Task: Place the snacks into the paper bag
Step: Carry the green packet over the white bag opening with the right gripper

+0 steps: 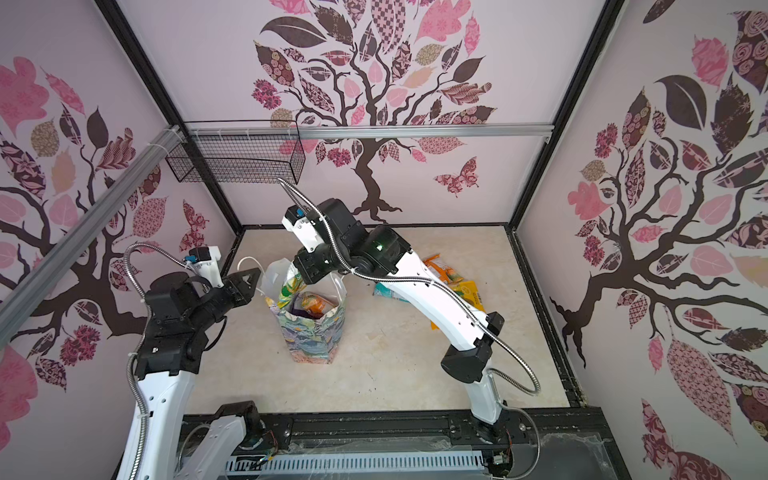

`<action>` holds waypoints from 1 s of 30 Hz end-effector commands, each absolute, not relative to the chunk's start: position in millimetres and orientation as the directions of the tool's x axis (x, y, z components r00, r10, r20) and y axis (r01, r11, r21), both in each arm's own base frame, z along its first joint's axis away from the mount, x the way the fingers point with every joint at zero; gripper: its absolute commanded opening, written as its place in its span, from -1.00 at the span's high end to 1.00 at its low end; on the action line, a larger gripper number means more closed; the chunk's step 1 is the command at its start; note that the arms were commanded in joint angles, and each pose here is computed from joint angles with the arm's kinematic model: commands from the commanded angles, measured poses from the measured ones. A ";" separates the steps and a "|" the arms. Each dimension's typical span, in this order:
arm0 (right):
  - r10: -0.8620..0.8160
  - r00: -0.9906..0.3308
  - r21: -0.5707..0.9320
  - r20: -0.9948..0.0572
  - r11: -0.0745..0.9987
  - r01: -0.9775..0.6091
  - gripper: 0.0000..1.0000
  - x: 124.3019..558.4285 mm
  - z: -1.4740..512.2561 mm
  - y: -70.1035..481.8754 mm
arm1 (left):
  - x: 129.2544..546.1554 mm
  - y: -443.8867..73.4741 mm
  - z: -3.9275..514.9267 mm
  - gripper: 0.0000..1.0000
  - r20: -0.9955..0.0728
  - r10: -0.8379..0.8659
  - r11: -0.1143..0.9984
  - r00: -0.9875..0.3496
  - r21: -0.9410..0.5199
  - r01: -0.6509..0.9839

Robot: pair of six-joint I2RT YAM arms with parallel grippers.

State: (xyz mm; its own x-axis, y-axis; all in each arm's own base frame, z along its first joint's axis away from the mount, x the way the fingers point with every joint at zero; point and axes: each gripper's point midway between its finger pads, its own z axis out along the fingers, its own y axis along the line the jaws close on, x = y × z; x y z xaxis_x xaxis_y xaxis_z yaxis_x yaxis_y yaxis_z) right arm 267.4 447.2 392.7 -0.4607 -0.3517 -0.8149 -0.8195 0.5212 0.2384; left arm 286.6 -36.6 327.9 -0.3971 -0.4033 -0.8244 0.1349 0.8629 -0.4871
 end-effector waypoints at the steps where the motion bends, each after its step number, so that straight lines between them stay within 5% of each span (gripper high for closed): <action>1: -0.346 -0.392 0.157 -0.853 0.546 -0.823 1.00 275.6 409.5 439.9 | 287.3 -34.7 324.6 0.56 -0.827 -0.406 0.863 -0.389 -0.487 0.132; 30: -0.568 -0.255 -0.153 -0.782 0.573 -0.805 1.00 254.0 381.6 428.7 | 288.5 -33.3 323.4 0.56 -0.825 -0.407 0.864 -0.391 -0.487 0.127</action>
State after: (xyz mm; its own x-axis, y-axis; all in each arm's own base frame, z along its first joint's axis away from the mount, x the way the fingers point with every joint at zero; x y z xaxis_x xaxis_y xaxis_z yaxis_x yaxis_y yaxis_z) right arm 246.7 433.2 362.0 -0.3036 -0.5845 -0.7525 -0.8398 0.5372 -0.0785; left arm 286.9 -35.3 327.7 -0.3960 -0.4048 -0.8242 0.1311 0.8635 -0.4870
